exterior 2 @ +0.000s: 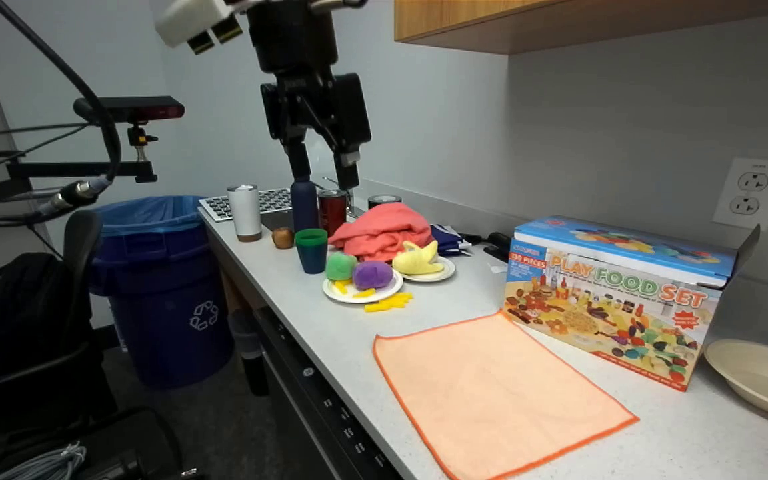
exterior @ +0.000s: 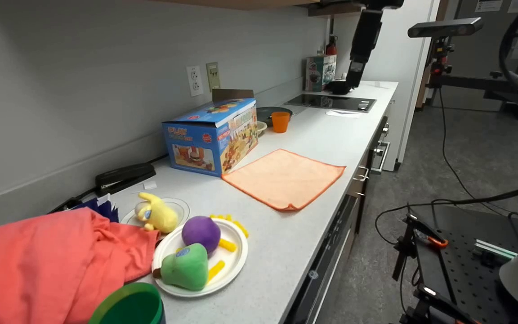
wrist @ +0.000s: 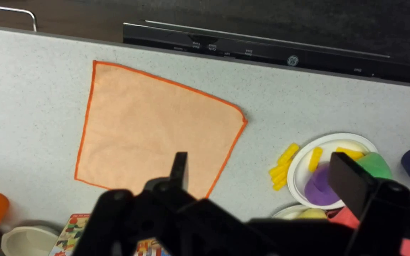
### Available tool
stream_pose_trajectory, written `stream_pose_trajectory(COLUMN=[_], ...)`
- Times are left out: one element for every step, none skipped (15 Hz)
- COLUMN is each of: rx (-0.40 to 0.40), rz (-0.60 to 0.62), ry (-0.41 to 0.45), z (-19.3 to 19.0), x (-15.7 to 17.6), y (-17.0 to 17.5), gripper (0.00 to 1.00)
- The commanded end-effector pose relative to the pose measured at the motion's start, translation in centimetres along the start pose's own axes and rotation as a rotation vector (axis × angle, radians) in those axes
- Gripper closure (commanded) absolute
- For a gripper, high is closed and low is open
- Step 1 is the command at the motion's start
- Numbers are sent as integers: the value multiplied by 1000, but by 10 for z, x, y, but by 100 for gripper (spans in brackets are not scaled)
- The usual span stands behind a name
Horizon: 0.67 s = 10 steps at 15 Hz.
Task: Fold the cloth
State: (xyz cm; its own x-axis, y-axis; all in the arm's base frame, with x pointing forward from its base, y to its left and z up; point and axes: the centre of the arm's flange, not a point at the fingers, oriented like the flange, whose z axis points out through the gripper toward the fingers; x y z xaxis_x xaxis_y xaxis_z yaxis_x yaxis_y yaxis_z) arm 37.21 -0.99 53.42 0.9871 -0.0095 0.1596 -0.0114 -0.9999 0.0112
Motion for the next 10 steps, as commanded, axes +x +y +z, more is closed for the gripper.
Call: stream_pose_trajectory(rx=[40,48,51,58,64,68,73,78,83,79], rz=[-12,-18,-28,-36,-45,-54,-64,-84,-106,-131], ry=[-53,-67,-78,-90,-101,-110,-120,-134,-149,-171], z=[48,61,77,91,105,117,129,140,149,156], x=[15,19,23,27,32,36,41,46,49,51], y=[-8,-10,-14,-18,-27,-34,-41,-49,-55,-61], gripper=[0,0,0,0,0,0,0,0,0,0])
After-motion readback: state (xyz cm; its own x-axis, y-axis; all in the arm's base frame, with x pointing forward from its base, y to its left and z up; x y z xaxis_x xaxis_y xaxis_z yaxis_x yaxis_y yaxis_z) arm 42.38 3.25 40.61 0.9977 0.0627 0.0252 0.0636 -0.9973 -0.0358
